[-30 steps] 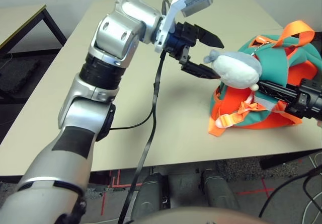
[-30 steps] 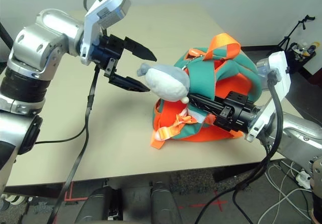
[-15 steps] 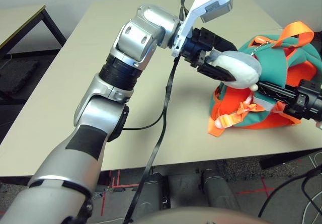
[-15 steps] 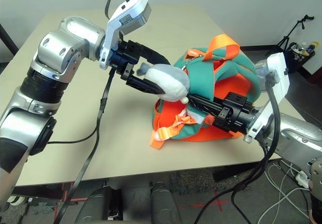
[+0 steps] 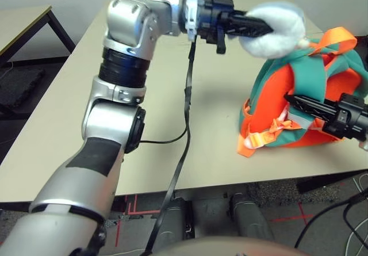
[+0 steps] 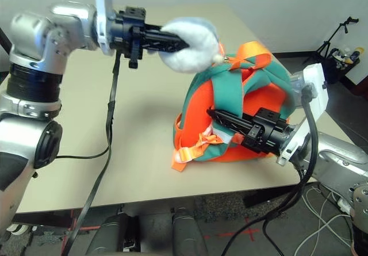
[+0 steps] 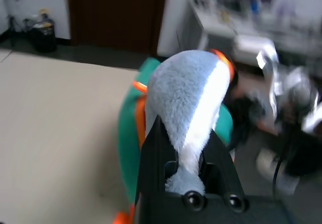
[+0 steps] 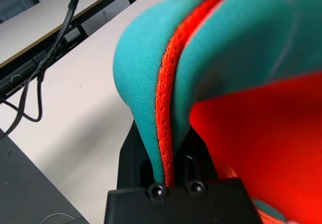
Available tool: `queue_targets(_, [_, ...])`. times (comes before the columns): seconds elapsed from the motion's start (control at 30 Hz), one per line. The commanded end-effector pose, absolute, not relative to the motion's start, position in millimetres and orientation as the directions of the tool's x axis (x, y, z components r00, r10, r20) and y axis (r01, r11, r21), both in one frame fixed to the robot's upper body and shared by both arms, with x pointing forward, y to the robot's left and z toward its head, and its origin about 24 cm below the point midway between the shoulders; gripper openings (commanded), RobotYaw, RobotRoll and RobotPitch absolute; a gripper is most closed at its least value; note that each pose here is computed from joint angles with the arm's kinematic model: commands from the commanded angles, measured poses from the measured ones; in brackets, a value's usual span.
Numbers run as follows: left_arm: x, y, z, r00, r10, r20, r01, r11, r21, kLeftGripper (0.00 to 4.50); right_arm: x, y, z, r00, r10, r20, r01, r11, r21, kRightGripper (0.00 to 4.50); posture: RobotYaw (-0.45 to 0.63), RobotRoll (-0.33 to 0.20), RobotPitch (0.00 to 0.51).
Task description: Put the pencil case into the backpack and zip it.
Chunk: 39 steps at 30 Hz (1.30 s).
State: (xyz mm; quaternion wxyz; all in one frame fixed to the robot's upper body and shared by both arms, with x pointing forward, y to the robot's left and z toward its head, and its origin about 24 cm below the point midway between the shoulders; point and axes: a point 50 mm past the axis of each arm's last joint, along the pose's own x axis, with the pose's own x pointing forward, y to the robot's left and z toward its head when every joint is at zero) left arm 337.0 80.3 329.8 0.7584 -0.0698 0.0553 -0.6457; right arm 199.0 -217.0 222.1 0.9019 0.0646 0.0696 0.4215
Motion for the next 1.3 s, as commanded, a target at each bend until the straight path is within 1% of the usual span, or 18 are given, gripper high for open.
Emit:
queue_targets(0.03, [337.8, 107.6, 340.3, 0.251, -0.965, 0.078, 0.926, 0.216, -0.309, 0.21, 196.1, -210.8, 218.0, 0.610, 0.789, -0.077, -0.769, 0.612, 0.186, 0.20, -0.12, 0.000, 0.072])
queue_targets(0.13, [334.0, 123.5, 329.4, 0.280, -0.958, 0.053, 0.878, 0.233, -0.419, 0.21, 195.4, -210.2, 216.2, 0.611, 0.788, -0.075, -0.767, 0.613, 0.191, 0.20, -0.12, 0.000, 0.073])
queue_targets(0.23, [324.5, 131.8, 322.4, 0.261, -0.964, 0.054, 0.839, 0.199, -0.506, 0.21, 195.3, -210.7, 214.0, 0.615, 0.785, -0.078, -0.762, 0.617, 0.196, 0.20, -0.12, 0.000, 0.075])
queue_targets(0.37, [316.2, 130.0, 317.0, 0.182, -0.973, 0.141, 0.810, 0.067, -0.583, 0.21, 196.6, -209.7, 210.9, 0.618, 0.783, -0.076, -0.759, 0.619, 0.202, 0.20, -0.11, 0.000, 0.076])
queue_targets(0.53, [300.7, 121.9, 307.5, 0.039, -0.967, 0.250, 0.804, -0.118, -0.583, 0.21, 200.3, -211.1, 207.7, 0.637, 0.767, -0.075, -0.744, 0.638, 0.197, 0.20, -0.11, 0.000, 0.079])
queue_targets(0.6, [293.9, 122.0, 304.6, -0.015, -0.960, 0.279, 0.792, -0.181, -0.583, 0.21, 201.2, -212.8, 205.9, 0.647, 0.757, -0.085, -0.735, 0.650, 0.194, 0.20, -0.11, 0.000, 0.081])
queue_targets(0.7, [283.1, 126.2, 296.6, -0.085, -0.955, 0.285, 0.762, -0.247, -0.598, 0.21, 203.0, -215.2, 203.2, 0.664, 0.742, -0.093, -0.720, 0.668, 0.189, 0.20, -0.10, 0.000, 0.084])
queue_targets(0.93, [254.8, 139.0, 259.4, -0.171, -0.972, 0.162, 0.678, -0.235, -0.696, 0.21, 204.5, -216.5, 199.8, 0.673, 0.734, -0.090, -0.711, 0.675, 0.196, 0.20, -0.10, 0.000, 0.089])
queue_targets(1.07, [253.2, 139.8, 243.9, -0.143, -0.983, 0.118, 0.650, -0.183, -0.738, 0.21, 207.9, -220.6, 197.7, 0.694, 0.715, -0.091, -0.693, 0.696, 0.187, 0.20, -0.09, 0.000, 0.089])
queue_targets(1.2, [247.8, 138.0, 228.8, -0.165, -0.981, 0.101, 0.608, -0.182, -0.773, 0.21, 211.5, -222.6, 198.0, 0.706, 0.703, -0.090, -0.684, 0.709, 0.173, 0.20, -0.09, 0.000, 0.090])
queue_targets(1.3, [245.6, 134.3, 219.8, -0.192, -0.973, 0.127, 0.570, -0.216, -0.793, 0.21, 213.4, -223.7, 199.1, 0.708, 0.700, -0.090, -0.682, 0.712, 0.167, 0.20, -0.09, 0.000, 0.091])
